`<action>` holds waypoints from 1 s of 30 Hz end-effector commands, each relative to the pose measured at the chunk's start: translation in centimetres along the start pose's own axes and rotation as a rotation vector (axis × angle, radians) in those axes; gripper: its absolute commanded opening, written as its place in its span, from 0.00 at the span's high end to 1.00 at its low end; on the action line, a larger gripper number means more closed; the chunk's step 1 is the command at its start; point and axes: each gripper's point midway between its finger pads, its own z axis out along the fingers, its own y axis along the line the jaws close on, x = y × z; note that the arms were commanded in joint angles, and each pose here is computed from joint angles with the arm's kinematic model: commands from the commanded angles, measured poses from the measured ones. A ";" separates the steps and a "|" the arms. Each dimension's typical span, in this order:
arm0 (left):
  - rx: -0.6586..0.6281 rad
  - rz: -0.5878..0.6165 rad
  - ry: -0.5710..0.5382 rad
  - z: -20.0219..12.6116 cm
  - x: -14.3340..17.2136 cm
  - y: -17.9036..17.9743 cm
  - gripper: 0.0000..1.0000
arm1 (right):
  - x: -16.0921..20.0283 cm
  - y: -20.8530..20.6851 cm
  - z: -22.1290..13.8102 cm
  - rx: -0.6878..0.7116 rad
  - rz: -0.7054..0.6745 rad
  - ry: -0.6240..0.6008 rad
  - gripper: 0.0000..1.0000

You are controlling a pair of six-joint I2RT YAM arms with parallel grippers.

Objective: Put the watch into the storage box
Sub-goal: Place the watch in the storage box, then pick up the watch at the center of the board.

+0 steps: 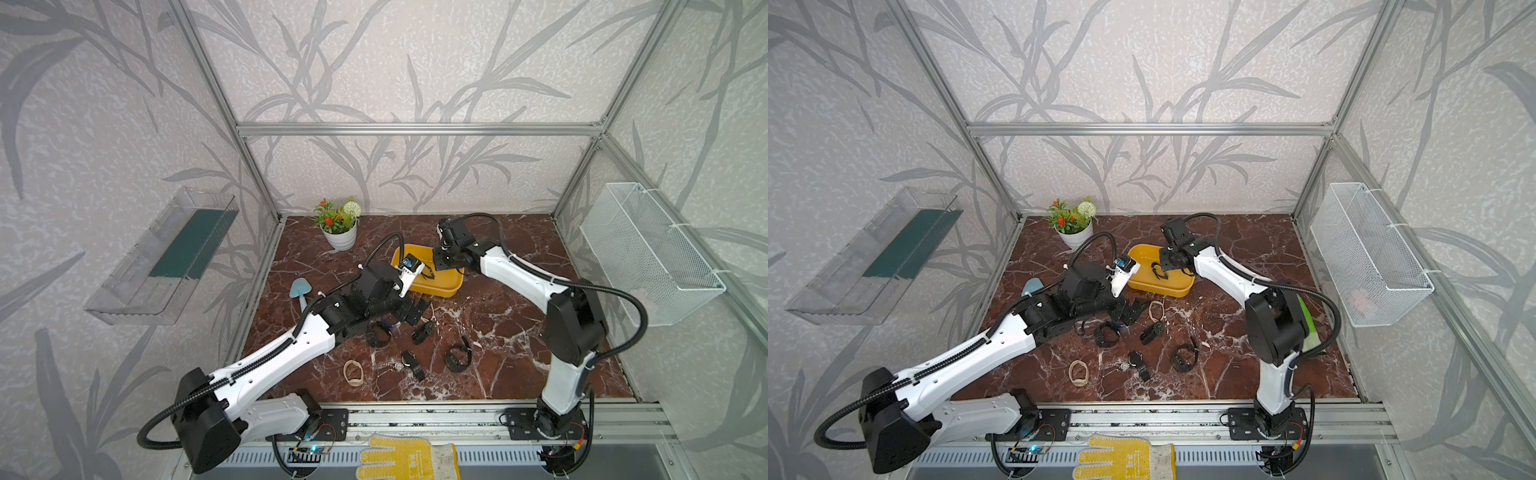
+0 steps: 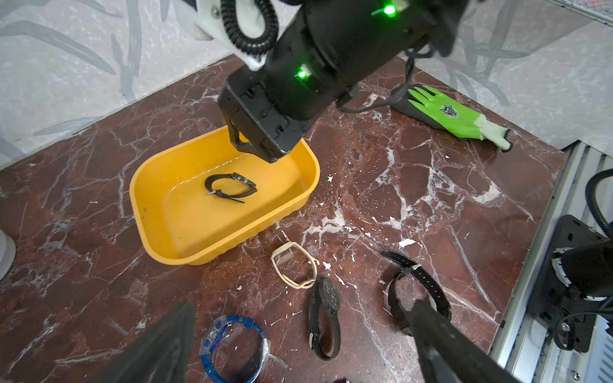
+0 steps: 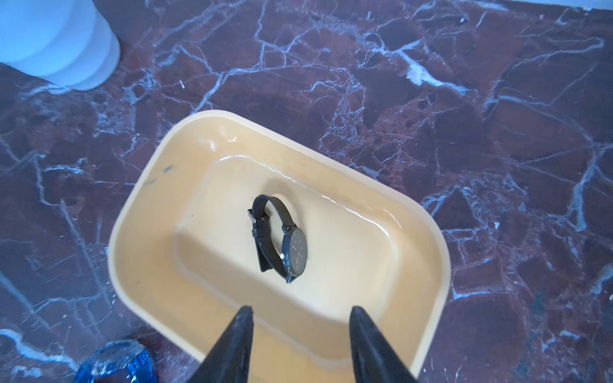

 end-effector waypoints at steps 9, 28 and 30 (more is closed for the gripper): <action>0.197 0.000 -0.015 0.9 0.3 -3.4 0.01 | 7.9 -4.2 -8.1 0.026 0.034 -0.009 0.28; 0.363 0.129 0.078 2.0 3.6 -9.8 0.01 | 23.1 -4.5 -10.1 -0.064 0.129 0.198 0.28; 0.360 0.129 0.078 1.9 3.6 -9.8 0.01 | 23.8 -3.7 -9.9 -0.082 0.130 0.211 0.36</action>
